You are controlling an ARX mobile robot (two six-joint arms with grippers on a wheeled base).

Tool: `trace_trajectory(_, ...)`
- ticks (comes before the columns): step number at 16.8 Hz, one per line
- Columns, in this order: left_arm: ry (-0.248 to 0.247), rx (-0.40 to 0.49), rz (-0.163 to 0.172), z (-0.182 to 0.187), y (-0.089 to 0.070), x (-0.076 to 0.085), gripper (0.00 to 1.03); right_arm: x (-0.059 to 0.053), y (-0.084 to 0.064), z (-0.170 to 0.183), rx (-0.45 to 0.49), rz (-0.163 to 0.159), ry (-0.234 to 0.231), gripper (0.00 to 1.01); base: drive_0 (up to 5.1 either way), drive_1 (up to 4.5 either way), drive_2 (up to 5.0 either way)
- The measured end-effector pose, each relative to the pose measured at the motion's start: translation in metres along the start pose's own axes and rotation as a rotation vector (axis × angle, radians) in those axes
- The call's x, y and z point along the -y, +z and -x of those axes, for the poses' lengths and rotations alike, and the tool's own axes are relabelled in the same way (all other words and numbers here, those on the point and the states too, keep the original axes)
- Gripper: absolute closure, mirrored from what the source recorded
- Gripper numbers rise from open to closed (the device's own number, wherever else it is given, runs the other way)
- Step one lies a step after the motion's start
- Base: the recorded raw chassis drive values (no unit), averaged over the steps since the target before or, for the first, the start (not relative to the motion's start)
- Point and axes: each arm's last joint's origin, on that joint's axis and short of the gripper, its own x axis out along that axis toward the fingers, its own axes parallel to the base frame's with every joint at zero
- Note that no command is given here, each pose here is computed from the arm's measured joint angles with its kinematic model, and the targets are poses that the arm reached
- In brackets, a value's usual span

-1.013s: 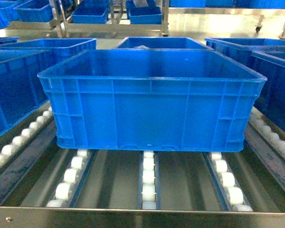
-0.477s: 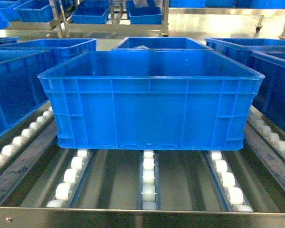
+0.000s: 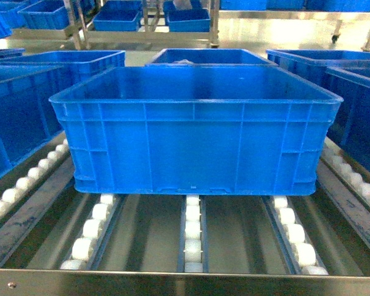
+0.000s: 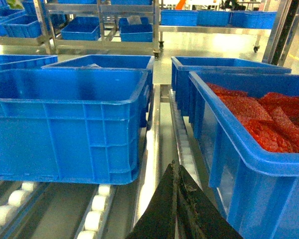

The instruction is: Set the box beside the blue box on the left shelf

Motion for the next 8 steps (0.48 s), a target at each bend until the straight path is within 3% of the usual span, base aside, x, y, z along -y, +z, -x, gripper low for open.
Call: trace_trajectory(8, 0.000, 0.016, 0.000, 0.015, 0.004, 0.000, 1.01, 0.000, 0.004, 0.015, 0.014, 0.000, 0.000, 1.00, 0.0, 0.00, 0.0)
